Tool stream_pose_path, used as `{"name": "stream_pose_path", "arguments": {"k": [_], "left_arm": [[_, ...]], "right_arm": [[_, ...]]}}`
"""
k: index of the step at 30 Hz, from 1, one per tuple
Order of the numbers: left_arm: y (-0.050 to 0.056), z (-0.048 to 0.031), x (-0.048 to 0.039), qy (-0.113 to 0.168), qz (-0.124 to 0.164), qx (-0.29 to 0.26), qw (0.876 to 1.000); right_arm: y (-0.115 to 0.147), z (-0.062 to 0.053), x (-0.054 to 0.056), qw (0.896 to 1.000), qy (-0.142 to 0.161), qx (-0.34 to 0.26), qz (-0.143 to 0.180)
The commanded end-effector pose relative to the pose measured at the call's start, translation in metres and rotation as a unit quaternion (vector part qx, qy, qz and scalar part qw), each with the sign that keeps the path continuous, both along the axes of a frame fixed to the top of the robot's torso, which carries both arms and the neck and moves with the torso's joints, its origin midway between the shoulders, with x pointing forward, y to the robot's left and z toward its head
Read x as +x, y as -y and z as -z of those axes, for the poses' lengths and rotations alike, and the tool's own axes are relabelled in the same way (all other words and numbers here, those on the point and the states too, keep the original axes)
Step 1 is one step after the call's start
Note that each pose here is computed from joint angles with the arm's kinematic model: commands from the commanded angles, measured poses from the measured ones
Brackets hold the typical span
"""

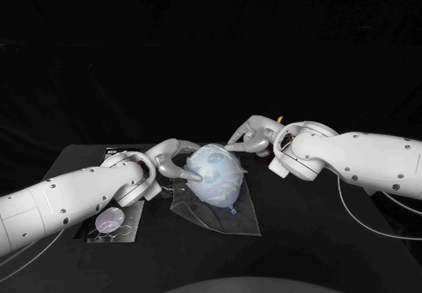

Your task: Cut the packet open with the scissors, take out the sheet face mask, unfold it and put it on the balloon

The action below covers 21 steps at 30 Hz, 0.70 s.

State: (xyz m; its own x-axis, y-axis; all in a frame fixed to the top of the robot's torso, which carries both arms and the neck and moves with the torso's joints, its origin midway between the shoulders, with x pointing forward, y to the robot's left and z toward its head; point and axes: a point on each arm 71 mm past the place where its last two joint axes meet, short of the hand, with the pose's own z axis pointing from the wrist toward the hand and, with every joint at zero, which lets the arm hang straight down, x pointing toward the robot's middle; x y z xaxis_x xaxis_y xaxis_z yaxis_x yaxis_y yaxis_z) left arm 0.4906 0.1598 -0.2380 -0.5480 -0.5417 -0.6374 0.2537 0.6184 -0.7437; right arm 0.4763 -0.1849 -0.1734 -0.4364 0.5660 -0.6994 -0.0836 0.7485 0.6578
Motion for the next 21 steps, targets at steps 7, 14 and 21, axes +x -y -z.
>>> {"name": "stream_pose_path", "arguments": {"k": [7, 14, 21], "left_arm": [[0.0027, 0.0002, -0.0017, -0.005, 0.007, -0.002, 1.000], [0.0029, 0.0000, -0.0020, -0.005, 0.007, -0.003, 1.000], [0.0029, 0.0000, -0.0022, -0.006, 0.008, -0.003, 1.000]], "right_arm": [[-0.0053, 0.0024, -0.0002, 1.000, -0.001, -0.018, -0.008], [-0.0090, 0.0050, 0.0004, 1.000, -0.002, -0.021, -0.013], [-0.0124, 0.0087, -0.0007, 0.999, -0.006, -0.026, -0.020]]}}
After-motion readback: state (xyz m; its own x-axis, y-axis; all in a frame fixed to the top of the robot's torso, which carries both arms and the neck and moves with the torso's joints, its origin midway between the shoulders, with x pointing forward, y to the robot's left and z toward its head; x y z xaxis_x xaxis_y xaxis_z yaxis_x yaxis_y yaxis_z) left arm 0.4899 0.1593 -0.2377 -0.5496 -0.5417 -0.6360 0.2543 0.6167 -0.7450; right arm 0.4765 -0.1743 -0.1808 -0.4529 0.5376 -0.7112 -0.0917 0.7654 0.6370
